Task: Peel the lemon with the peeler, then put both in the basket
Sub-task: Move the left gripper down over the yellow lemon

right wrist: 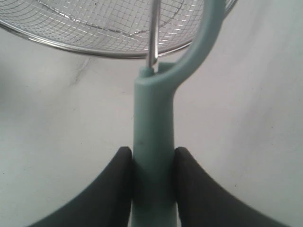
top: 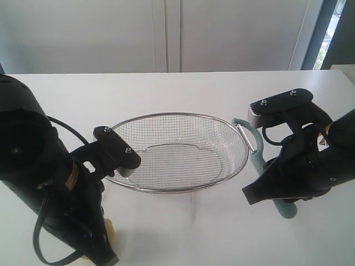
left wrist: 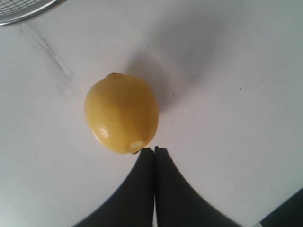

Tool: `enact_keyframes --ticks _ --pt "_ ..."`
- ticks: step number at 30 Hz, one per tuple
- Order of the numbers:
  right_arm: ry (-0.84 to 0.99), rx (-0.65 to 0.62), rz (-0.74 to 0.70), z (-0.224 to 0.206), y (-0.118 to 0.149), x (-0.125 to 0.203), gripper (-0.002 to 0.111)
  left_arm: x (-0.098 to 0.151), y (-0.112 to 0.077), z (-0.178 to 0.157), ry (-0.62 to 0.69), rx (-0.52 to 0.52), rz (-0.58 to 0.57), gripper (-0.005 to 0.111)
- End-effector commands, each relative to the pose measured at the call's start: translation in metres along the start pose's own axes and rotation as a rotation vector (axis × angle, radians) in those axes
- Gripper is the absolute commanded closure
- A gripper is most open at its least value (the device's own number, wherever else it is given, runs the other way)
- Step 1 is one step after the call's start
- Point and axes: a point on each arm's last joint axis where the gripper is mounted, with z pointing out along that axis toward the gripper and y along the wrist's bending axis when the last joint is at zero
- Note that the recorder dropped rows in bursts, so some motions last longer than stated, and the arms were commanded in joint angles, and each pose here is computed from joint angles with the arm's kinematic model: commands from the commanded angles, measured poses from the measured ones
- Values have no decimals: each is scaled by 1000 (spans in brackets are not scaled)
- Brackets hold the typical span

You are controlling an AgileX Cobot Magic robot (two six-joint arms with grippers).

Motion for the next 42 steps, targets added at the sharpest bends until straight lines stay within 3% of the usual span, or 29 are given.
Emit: enact_keyframes --ticks 1,9,16,27,35,42 --pt "-23 5 -6 -2 -1 -1 108 1 -2 -2 17 0 14 107" --pt "-22 5 19 -2 -1 -1 108 1 0 -2 15 -19 31 105" --pt "-22 5 19 -2 -1 -1 108 2 0 -1 18 -23 33 83" --pt "-22 5 19 -2 -1 -1 108 2 2 -1 24 -41 40 40" --pt "-22 5 19 -2 -1 -1 108 4 15 0 8 -186 -189 32" --pt "-22 5 19 -2 -1 -1 108 3 11 16 6 -157 -198 29"
